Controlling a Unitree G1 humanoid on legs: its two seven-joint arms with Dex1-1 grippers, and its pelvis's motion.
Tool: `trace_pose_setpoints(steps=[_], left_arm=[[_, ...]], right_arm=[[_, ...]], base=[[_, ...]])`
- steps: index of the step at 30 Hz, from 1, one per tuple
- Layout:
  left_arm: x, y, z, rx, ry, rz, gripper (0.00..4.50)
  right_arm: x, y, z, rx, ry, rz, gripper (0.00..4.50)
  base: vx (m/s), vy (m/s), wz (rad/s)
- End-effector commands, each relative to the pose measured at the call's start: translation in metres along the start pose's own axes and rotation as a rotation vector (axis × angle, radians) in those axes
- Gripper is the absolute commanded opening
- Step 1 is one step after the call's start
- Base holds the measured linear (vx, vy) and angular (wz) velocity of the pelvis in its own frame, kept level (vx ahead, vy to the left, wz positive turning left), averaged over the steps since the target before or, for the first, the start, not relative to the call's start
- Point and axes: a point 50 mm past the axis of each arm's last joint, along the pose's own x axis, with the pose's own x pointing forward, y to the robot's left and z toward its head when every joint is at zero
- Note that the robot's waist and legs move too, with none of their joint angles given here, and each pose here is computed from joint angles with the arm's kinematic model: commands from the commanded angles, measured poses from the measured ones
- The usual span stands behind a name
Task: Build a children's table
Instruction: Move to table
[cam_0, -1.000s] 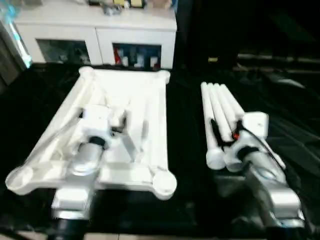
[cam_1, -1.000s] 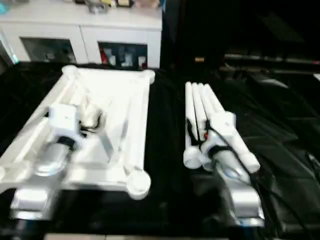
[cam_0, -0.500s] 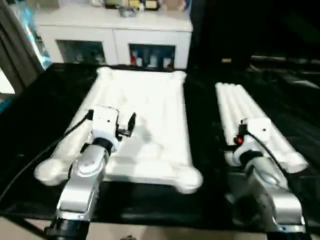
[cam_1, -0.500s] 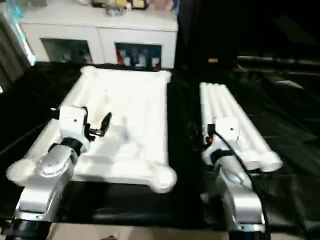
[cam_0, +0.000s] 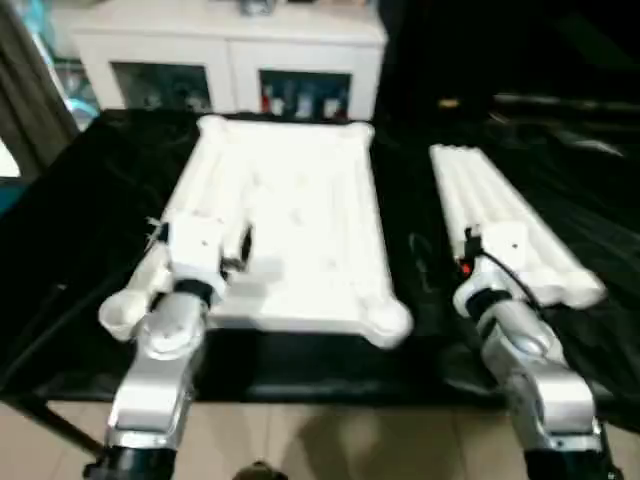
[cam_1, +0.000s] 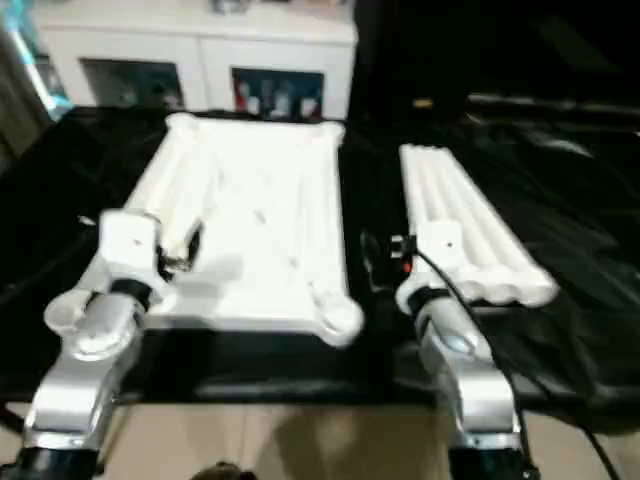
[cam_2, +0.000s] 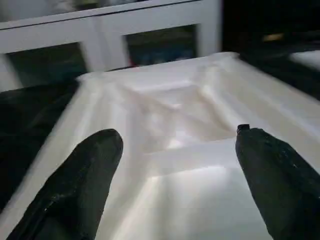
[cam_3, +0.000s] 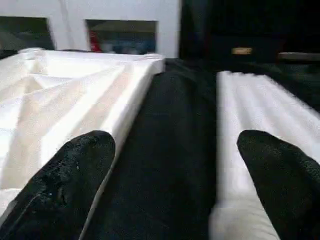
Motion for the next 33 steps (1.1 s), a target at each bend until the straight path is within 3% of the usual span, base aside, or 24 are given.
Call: trace_pose_setpoints(steps=[1, 11, 15, 20, 28, 33], left_arm=[[-0.003, -0.002, 0.004, -0.013, -0.021, -0.058, 4.13], [-0.005, -0.007, -0.001, -0.012, 0.011, -0.089, 4.13], [-0.006, -0.005, -0.004, -0.012, 0.028, -0.08, 4.13], [-0.01, -0.003, -0.006, -0.021, 0.051, -0.059, 4.13], [-0.013, 0.0, -0.005, -0.02, 0.054, -0.037, 4.13], [-0.016, 0.002, -0.005, -0.018, 0.061, -0.027, 4.13]], right_arm=[[0.004, -0.001, 0.004, -0.011, -0.006, 0.008, 4.5], [0.004, -0.003, 0.005, -0.031, -0.001, 0.021, 4.5], [0.003, -0.001, 0.005, -0.083, -0.002, 0.044, 4.5], [0.005, -0.001, 0.005, -0.093, -0.003, 0.043, 4.5], [0.008, 0.004, 0.003, -0.098, 0.004, 0.076, 4.5], [0.008, 0.003, 0.001, -0.063, 0.018, 0.076, 4.5]], base=[[-0.071, 0.014, -0.2], [-0.023, 0.011, -0.06], [0.028, -0.054, 0.01], [0.114, -0.001, 0.04], [0.165, -0.008, 0.56], [0.152, -0.025, 0.37]])
